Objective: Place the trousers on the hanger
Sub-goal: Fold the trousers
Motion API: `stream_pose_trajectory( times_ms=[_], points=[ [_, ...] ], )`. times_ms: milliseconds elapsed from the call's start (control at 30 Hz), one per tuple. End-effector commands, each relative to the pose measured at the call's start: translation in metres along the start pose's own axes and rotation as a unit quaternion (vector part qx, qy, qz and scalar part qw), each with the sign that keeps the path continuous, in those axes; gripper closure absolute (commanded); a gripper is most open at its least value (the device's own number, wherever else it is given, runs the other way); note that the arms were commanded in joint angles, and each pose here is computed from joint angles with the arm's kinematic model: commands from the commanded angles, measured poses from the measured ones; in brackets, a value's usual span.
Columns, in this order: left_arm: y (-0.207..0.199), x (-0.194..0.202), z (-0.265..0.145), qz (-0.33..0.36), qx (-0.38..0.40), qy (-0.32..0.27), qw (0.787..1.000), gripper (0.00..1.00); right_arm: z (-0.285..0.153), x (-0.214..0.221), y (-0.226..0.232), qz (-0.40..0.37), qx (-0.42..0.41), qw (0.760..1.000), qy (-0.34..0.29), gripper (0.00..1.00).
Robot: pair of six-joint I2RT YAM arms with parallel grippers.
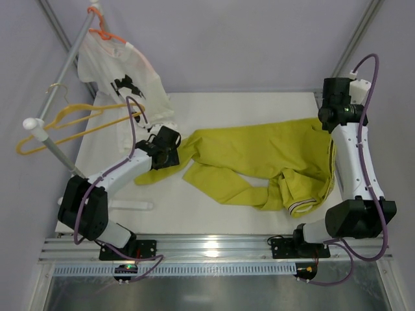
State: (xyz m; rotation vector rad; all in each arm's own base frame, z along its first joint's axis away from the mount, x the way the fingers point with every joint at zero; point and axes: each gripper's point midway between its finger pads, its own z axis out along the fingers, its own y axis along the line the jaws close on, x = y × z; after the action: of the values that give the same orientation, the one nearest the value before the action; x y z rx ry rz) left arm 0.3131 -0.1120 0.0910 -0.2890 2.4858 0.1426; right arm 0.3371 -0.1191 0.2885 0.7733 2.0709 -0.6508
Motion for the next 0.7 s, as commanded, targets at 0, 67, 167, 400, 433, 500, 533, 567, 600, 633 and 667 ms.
stream_pose_trajectory(
  times_ms=[0, 67, 167, 400, 433, 500, 533, 567, 600, 633, 667],
  points=[
    [-0.008, -0.013, 0.001, -0.029, 0.005, -0.017, 0.999, 0.21, -0.041, 0.004, 0.068, 0.115, -0.151, 0.981, 0.031, 0.96],
    [0.0, -0.025, 0.0, -0.026, -0.026, -0.034, 0.999, 0.19, -0.038, 0.001, 0.062, 0.102, -0.1, 0.99, 0.011, 0.96],
    [0.017, -0.027, -0.002, -0.017, -0.07, -0.045, 0.996, 0.15, -0.026, 0.007, 0.062, 0.076, -0.069, 0.995, 0.017, 0.96],
    [0.018, -0.025, 0.007, -0.02, -0.07, -0.031, 0.997, 0.14, -0.011, 0.029, 0.063, 0.065, -0.065, 0.996, 0.014, 0.96],
    [0.019, -0.023, 0.009, -0.024, -0.066, -0.023, 0.997, 0.13, -0.01, 0.024, 0.061, 0.064, -0.056, 0.996, 0.01, 0.96],
    [0.025, -0.018, 0.012, -0.027, -0.068, -0.016, 0.997, 0.13, -0.001, 0.026, 0.053, 0.043, -0.019, 0.999, 0.009, 0.96],
    [0.03, -0.018, 0.013, -0.031, -0.071, -0.014, 0.997, 0.13, 0.002, 0.023, 0.049, 0.043, -0.01, 0.999, 0.007, 0.96],
    [0.032, -0.018, 0.014, -0.034, -0.07, -0.014, 0.997, 0.12, 0.008, 0.024, 0.04, 0.041, 0.008, 0.999, 0.013, 0.96],
    [0.034, -0.017, 0.014, -0.037, -0.068, -0.012, 0.997, 0.12, 0.013, 0.024, 0.034, 0.043, 0.019, 0.999, 0.015, 0.96],
    [0.037, -0.017, 0.016, -0.046, -0.065, -0.009, 0.997, 0.12, 0.018, 0.028, 0.029, 0.042, 0.028, 0.999, 0.02, 0.96],
    [0.037, -0.019, 0.016, -0.05, -0.062, -0.008, 0.997, 0.11, 0.026, 0.026, 0.018, 0.056, 0.041, 0.997, 0.021, 0.97]
  ],
)
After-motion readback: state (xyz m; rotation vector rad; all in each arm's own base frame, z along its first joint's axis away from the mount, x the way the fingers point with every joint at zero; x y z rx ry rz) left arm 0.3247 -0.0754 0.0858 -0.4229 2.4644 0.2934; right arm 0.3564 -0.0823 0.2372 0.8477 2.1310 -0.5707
